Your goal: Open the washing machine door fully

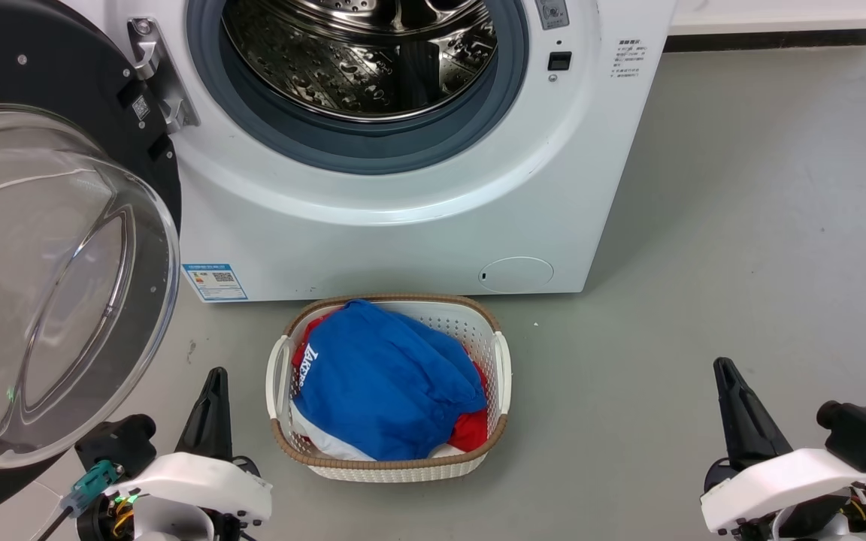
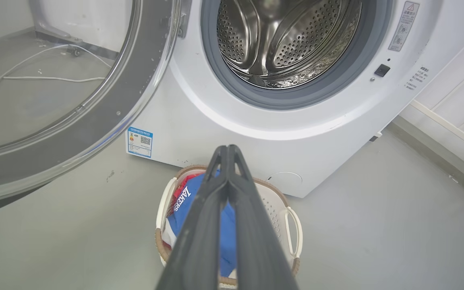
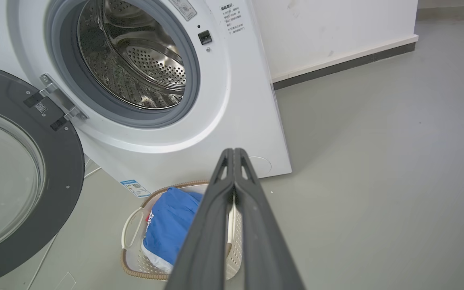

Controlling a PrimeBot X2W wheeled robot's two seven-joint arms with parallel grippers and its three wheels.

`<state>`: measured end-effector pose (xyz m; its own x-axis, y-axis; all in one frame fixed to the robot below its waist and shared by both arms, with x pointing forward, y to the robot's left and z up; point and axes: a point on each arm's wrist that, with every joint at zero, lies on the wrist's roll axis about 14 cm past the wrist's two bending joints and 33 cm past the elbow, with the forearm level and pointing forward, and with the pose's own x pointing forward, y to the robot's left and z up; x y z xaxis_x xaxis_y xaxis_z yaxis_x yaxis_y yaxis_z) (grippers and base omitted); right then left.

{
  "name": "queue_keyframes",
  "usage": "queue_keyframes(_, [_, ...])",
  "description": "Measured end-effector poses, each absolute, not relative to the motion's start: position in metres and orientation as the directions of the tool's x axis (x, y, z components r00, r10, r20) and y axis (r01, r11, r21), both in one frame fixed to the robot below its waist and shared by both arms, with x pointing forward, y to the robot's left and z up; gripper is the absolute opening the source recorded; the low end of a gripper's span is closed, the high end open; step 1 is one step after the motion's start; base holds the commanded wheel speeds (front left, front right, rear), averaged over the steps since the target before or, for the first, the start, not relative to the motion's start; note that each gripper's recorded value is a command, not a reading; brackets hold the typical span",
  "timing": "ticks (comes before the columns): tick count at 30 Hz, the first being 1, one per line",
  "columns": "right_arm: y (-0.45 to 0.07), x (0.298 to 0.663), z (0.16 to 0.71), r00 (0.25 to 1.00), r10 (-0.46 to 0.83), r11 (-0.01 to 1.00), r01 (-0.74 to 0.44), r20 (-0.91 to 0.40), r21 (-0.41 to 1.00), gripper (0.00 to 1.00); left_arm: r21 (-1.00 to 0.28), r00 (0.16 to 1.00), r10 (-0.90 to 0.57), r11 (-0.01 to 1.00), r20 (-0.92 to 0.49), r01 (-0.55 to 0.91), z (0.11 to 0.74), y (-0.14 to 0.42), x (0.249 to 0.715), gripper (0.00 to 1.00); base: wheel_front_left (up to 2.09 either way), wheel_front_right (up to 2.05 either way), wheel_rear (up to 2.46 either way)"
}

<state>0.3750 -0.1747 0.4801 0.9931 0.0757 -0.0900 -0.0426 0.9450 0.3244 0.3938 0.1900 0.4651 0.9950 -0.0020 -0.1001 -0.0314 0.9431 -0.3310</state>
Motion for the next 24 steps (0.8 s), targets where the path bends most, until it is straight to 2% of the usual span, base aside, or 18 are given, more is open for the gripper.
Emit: queue_keyframes(24, [-0.1825,0.3794,0.4835,0.996,0.048,0.756,0.015,-0.078,0.655,0.00,-0.651,0.989,0.022,0.750,-0.148,-0.115,0.4643,0.1960,0.3920,0.00,0.00,0.00,0.00])
